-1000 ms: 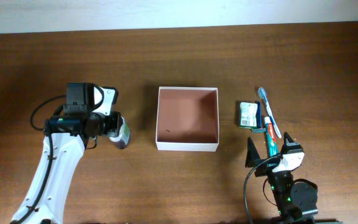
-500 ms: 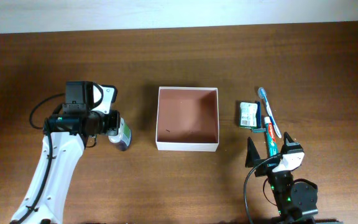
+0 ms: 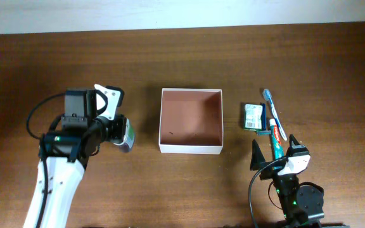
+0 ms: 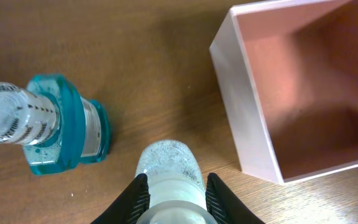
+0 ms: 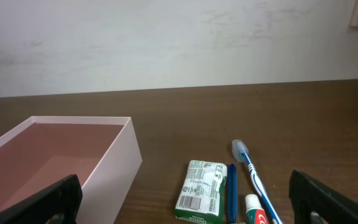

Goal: Pack container
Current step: 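Lift the soap bottle with the left gripper and carry it into the pink box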

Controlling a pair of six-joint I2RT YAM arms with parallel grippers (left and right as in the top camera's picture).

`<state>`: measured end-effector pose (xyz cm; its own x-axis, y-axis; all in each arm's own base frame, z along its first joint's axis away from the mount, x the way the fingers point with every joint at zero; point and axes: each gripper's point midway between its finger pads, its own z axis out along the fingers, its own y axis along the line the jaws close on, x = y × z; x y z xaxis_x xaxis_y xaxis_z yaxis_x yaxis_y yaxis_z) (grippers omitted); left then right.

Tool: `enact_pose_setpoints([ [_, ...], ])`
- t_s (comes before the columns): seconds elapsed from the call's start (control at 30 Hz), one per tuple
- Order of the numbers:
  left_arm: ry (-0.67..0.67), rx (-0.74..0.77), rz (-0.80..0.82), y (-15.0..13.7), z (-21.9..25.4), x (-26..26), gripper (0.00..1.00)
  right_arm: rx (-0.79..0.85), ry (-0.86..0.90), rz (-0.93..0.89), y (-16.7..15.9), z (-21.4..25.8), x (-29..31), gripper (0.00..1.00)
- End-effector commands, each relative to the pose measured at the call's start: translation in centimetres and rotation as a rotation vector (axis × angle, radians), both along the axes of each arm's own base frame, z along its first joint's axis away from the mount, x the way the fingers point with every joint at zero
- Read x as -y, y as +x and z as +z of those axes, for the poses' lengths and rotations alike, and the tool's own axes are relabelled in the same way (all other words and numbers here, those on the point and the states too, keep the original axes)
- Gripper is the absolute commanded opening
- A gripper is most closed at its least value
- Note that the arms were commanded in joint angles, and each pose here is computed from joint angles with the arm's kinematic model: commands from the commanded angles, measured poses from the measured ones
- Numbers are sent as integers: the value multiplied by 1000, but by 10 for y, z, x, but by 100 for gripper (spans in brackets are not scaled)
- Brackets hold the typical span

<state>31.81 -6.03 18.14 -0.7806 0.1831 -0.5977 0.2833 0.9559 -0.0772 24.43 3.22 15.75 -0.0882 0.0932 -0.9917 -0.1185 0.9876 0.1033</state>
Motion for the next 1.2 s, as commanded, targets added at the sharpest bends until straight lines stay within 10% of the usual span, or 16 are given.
enact_pose_setpoints([
  [0.0, -12, 94, -17, -1, 31, 7, 30, -2, 0, 6, -1, -2, -1, 98],
  [0.63, -140, 281, -2, 10, 135, 40, 29, -2, 0, 6, -1, -2, -1, 98],
  [1.17, -124, 395, -146, 52, 130, 129, 29, -2, 0, 6, -1, -2, -1, 98],
])
